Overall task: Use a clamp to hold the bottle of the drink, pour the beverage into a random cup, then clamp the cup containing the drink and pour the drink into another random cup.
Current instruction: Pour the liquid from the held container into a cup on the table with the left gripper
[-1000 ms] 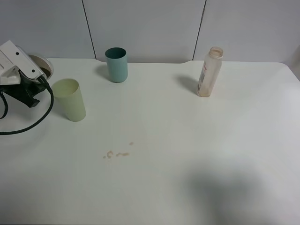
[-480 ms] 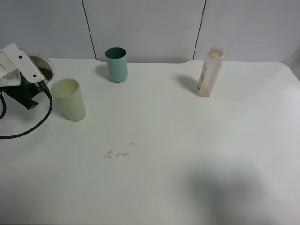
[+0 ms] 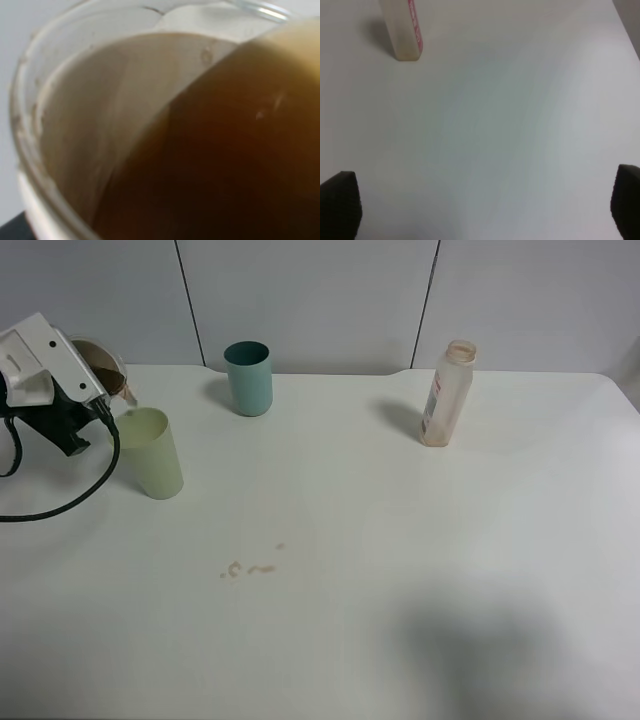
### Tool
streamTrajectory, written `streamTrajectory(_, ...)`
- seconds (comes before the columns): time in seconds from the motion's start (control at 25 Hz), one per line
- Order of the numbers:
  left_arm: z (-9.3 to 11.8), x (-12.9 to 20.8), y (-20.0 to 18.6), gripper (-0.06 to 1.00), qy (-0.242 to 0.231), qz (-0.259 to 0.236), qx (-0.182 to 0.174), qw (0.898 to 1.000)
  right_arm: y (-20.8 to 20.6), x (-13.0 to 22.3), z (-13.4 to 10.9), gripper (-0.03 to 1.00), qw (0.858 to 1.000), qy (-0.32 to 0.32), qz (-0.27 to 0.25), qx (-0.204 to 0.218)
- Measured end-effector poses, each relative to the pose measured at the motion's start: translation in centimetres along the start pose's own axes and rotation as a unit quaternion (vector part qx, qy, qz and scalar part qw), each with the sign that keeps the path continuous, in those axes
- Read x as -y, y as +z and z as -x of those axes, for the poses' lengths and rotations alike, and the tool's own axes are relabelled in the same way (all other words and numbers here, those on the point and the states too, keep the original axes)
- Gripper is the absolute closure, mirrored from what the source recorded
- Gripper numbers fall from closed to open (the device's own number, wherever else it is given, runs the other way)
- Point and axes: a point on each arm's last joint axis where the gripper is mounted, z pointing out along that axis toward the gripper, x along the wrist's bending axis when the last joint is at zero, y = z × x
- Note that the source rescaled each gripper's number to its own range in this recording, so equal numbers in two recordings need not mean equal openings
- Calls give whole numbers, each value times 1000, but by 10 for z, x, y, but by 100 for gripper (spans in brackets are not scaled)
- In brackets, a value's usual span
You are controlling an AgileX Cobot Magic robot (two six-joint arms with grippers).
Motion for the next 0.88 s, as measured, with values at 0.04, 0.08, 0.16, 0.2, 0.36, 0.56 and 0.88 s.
streamTrajectory(0.04,0,0,0,92,2,-1,1,1000,0,0,0,-3,1000,0,0,0)
streamTrajectory(0.08,0,0,0,92,3,-1,2,1000,0,0,0,-3,1000,0,0,0)
streamTrajectory(0.16,1,0,0,92,5,-1,3,1000,0,0,0,-3,1000,0,0,0)
streamTrajectory(0.2,1,0,0,92,7,-1,4,1000,0,0,0,-3,1000,0,0,0)
streamTrajectory(0.36,1,0,0,92,12,0,6,1000,0,0,0,-3,1000,0,0,0)
streamTrajectory(0.56,2,0,0,92,19,1,10,1000,0,0,0,-3,1000,0,0,0)
streamTrajectory(0.88,3,0,0,92,24,-3,13,1000,0,0,0,-3,1000,0,0,0)
